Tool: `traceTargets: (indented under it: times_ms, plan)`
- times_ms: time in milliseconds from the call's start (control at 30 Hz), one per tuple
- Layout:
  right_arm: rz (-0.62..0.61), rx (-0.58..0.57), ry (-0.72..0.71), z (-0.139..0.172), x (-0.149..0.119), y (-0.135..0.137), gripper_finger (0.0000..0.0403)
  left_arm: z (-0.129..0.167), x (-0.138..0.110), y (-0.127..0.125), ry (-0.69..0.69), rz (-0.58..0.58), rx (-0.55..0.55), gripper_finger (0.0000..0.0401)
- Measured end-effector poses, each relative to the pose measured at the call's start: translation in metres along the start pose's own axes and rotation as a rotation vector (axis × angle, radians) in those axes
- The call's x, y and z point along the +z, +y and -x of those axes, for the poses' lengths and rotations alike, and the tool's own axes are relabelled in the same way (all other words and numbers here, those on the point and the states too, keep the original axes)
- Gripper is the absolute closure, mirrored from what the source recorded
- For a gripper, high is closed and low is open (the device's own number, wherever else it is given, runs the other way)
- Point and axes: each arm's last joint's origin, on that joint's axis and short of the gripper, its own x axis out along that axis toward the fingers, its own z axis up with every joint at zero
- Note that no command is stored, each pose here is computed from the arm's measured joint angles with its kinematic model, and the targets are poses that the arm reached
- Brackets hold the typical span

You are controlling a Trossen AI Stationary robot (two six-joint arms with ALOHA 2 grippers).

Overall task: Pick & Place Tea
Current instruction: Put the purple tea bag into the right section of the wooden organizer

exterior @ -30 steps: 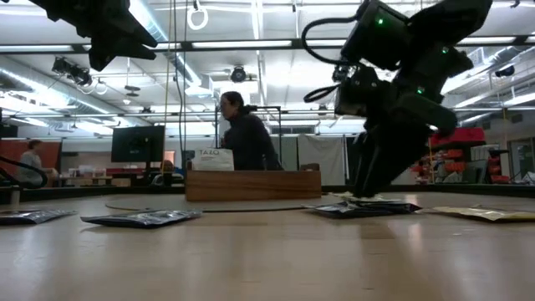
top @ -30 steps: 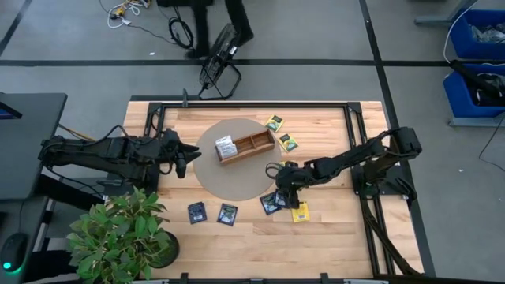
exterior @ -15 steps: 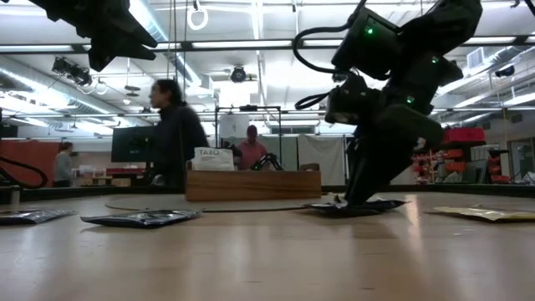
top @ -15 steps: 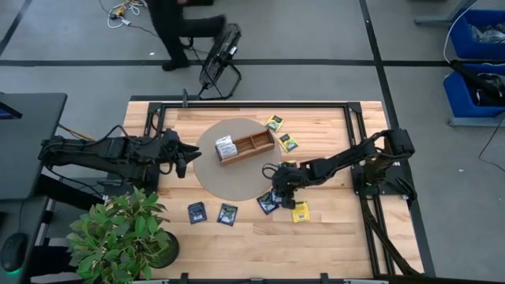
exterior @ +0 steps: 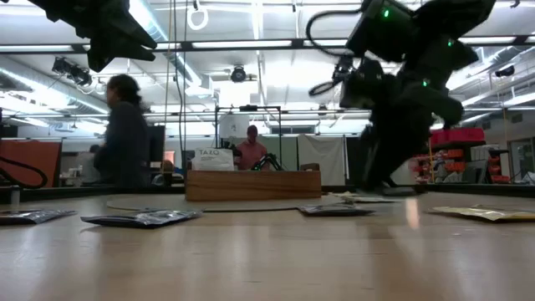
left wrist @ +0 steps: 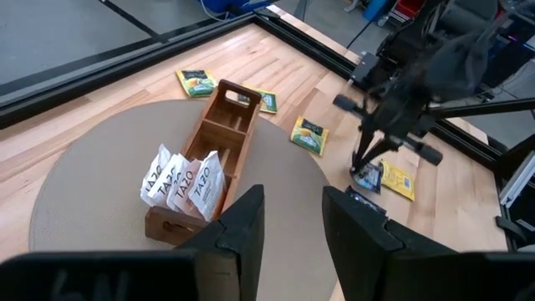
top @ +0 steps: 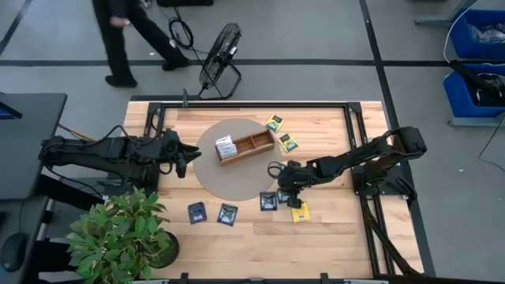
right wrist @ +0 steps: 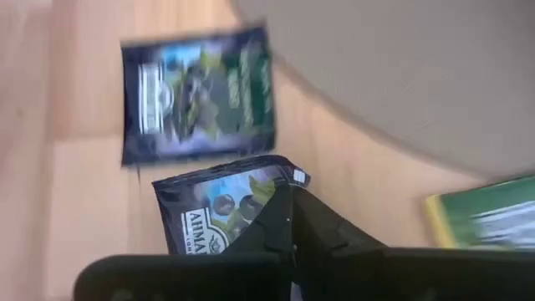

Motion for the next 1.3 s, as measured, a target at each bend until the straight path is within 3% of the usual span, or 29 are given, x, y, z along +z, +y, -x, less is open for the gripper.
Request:
traceTargets:
  times_ms: [167,400,533,767,1000,1300]
  plan:
    - [0.032,-0.055,-0.106,0.023,0.010,-0.001,0.0401,0.000,0.000,0.000,0.000,0.000,0.000,0.0275]
    - [0.214,-0.236,-0.237,0.051,0.045,-0.004,0.0402,0.000,0.000,0.000,0.000,-0.001,0.000,0.0275]
    - [0.288,-0.368,-0.260,0.060,0.061,-0.017,0.0402,0.000,0.000,0.000,0.000,-0.001,0.000,0.0275]
    - [0.409,-0.494,-0.266,0.066,0.072,-0.056,0.0403,0.000,0.000,0.000,-0.001,0.004,0.003,0.0275]
    - [0.521,-0.535,-0.321,0.059,0.083,-0.092,0.0403,0.000,0.000,0.000,-0.002,0.020,0.005,0.0275]
    - [0.526,-0.577,-0.304,0.028,0.083,-0.123,0.0403,0.000,-0.001,0.001,0.000,0.057,0.016,0.0275]
